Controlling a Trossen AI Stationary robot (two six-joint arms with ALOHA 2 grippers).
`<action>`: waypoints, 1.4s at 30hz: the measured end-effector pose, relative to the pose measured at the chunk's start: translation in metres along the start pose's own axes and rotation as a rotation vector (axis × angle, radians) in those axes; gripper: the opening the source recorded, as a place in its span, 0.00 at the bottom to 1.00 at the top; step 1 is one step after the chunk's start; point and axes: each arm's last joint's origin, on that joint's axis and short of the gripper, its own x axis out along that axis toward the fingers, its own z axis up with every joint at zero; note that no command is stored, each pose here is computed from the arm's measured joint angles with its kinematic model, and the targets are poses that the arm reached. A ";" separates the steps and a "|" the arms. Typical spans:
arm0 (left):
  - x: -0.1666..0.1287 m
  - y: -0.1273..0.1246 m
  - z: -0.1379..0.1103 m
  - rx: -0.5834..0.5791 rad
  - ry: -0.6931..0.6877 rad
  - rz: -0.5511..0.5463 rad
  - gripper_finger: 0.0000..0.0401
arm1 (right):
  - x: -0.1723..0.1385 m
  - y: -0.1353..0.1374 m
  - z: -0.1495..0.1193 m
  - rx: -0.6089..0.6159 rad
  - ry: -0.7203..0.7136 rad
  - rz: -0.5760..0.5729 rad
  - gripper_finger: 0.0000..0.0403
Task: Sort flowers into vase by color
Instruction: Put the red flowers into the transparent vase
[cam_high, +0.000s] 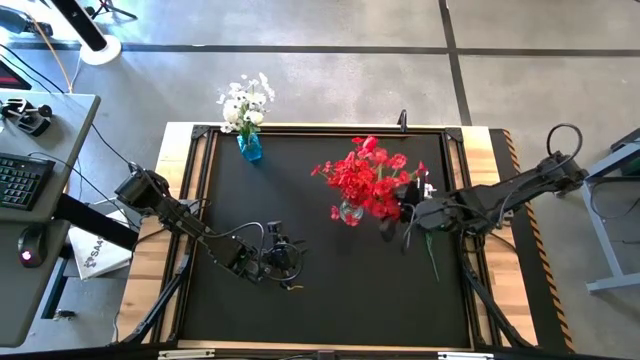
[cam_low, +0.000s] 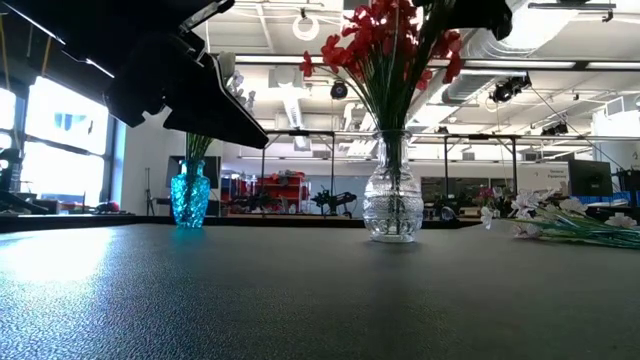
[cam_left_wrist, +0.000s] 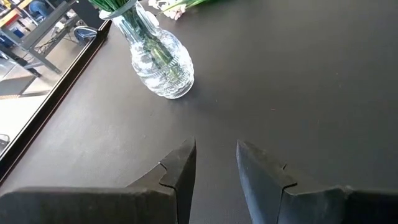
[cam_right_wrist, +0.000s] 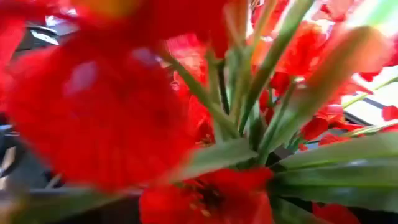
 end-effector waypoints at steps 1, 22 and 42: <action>0.000 0.000 0.000 -0.001 -0.001 0.000 0.27 | 0.000 0.000 0.000 -0.004 -0.005 -0.012 0.48; 0.000 -0.002 0.003 -0.017 -0.017 -0.035 0.27 | 0.054 0.014 -0.027 -0.066 0.089 -0.022 0.10; 0.000 -0.002 0.004 -0.021 -0.022 -0.036 0.27 | 0.029 0.010 -0.009 -0.028 0.089 0.141 0.60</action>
